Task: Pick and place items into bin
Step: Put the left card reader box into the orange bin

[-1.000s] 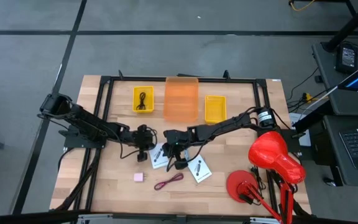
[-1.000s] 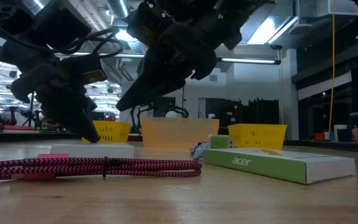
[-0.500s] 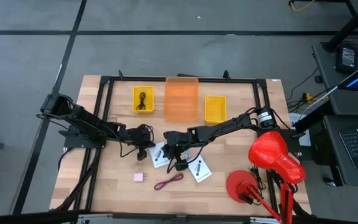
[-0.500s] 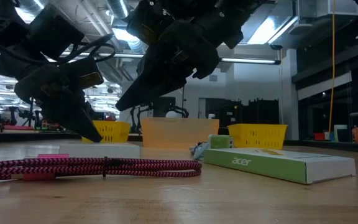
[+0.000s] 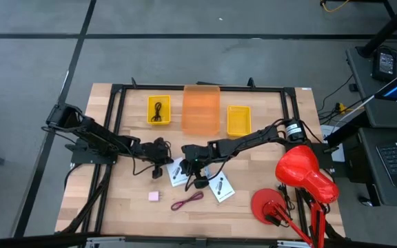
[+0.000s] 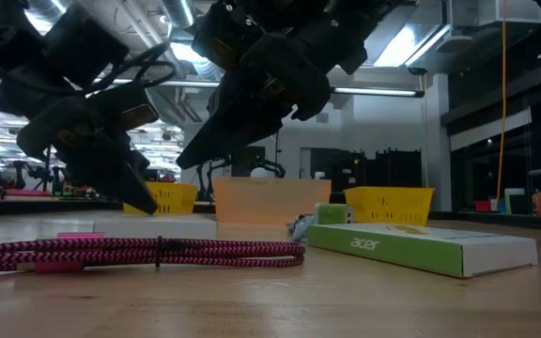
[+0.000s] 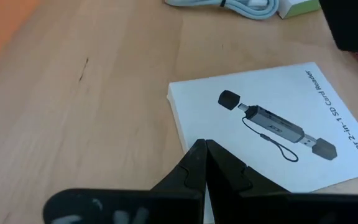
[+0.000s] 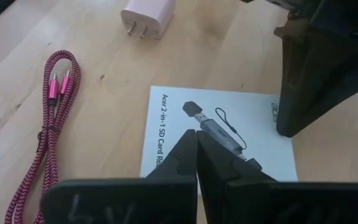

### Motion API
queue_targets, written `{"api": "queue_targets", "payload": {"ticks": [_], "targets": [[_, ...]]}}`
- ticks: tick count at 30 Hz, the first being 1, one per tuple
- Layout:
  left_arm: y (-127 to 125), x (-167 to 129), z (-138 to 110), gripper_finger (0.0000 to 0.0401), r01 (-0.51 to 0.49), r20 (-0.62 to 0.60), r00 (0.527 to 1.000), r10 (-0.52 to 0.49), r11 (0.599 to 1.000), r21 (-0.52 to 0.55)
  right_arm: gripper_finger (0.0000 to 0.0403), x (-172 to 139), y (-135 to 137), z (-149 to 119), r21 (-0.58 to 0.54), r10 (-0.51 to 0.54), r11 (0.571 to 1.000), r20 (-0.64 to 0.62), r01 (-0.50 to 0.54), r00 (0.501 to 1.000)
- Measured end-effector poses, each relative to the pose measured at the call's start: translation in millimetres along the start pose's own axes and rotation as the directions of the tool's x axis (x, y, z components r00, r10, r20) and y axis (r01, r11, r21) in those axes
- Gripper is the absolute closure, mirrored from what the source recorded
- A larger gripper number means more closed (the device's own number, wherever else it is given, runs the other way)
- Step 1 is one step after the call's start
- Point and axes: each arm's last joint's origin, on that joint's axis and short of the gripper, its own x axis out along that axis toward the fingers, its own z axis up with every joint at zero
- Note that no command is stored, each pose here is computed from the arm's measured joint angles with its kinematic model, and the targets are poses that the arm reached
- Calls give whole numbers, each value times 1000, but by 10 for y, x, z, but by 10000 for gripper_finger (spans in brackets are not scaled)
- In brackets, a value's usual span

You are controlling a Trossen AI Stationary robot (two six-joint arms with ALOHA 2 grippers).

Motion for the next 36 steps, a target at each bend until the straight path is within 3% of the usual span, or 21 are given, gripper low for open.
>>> {"api": "queue_targets", "payload": {"ticks": [9, 13, 36], "targets": [[-12, -80, 94, 399, -7, 54, 999, 5, 1000, 31, 403, 0, 1, -5, 0, 1, 1000, -5, -1, 1000], [14, -96, 41, 400, -51, -1, 999, 51, 998, 22, 403, 0, 1, -4, 0, 1, 1000, -4, -1, 1000], [-59, -104, 49, 399, -15, 14, 1000, 14, 999, 37, 403, -2, -15, -6, 1, -2, 1000, -3, 2, 1000]]}}
